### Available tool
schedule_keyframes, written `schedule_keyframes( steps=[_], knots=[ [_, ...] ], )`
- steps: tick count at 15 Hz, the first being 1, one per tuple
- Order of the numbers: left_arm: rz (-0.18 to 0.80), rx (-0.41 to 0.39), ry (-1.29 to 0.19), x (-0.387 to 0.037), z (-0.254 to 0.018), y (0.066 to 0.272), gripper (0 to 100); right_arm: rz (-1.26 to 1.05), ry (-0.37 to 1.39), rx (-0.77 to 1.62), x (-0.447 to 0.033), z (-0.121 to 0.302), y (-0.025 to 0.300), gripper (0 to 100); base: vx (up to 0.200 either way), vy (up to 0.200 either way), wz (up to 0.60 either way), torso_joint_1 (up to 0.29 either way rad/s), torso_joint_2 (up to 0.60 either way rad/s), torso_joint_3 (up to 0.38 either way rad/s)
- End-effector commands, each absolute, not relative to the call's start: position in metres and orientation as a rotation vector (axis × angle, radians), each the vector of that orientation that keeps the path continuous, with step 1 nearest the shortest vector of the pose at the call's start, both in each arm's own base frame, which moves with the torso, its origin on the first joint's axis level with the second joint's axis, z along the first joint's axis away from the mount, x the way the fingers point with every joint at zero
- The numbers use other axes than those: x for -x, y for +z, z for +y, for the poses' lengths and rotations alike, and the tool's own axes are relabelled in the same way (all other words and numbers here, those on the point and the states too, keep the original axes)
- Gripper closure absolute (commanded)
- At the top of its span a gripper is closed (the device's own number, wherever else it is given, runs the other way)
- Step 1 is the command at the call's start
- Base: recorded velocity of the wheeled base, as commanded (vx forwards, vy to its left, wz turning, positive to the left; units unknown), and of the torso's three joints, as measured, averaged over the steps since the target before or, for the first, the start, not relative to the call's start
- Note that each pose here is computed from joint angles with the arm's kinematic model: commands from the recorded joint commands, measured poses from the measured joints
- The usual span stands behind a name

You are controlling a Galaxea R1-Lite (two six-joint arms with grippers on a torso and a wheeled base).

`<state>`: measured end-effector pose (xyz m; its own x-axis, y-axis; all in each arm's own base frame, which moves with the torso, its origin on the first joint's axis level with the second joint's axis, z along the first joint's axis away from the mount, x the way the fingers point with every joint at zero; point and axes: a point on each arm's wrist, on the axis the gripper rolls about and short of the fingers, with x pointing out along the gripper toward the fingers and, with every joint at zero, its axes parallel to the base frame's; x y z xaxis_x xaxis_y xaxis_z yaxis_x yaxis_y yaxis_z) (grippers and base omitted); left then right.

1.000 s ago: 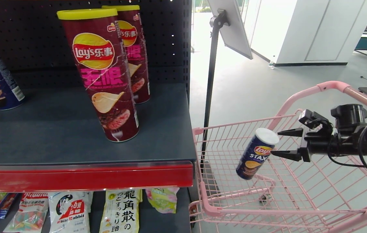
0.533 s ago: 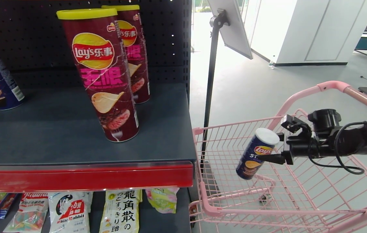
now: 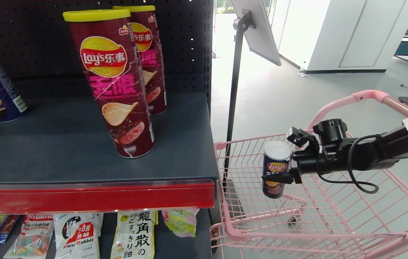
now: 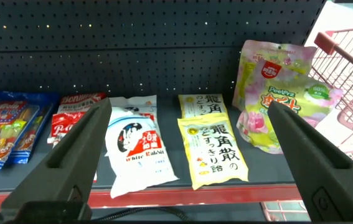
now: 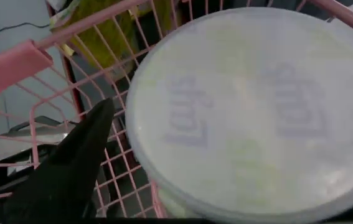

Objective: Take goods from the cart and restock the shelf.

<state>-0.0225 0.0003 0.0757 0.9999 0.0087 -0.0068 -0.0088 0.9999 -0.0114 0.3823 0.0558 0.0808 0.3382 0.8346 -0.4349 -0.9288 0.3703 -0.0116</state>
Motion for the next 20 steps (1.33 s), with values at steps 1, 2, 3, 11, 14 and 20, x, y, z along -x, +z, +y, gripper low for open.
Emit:
schedule_keyframes(
  steps=[1, 2, 3, 11, 14, 20],
  knots=[
    [0.008, 0.012, 0.009, 0.022, 0.0, 0.076, 0, 0.383, 1.204, 0.284, -0.381, 0.07, 0.081, 100, 0.0, 0.0, 0.0, 0.0, 0.0, 0.0],
    [0.008, 0.012, 0.009, 0.022, 0.0, 0.076, 0, 0.388, 1.215, 0.282, -0.381, 0.074, 0.079, 100, 0.0, 0.0, 0.0, 0.0, 0.0, 0.0],
    [0.008, 0.012, 0.009, 0.022, 0.0, 0.076, 0, 0.39, 1.218, 0.281, -0.38, 0.075, 0.078, 100, 0.0, 0.0, 0.0, 0.0, 0.0, 0.0],
    [0.008, 0.012, 0.009, 0.022, 0.0, 0.076, 0, 0.252, 1.123, 0.329, -0.358, 0.048, 0.147, 100, 0.0, 0.0, 0.0, 0.0, 0.0, 0.0],
    [0.008, 0.012, 0.009, 0.022, 0.0, 0.076, 0, 0.114, 1.055, 0.348, -0.32, 0.029, 0.213, 100, 0.0, 0.0, 0.0, 0.0, 0.0, 0.0],
    [0.008, 0.012, 0.009, 0.022, 0.0, 0.076, 0, -0.033, 1.132, 0.332, -0.238, 0.056, 0.272, 100, 0.0, 0.0, 0.0, 0.0, 0.0, 0.0]
  ],
)
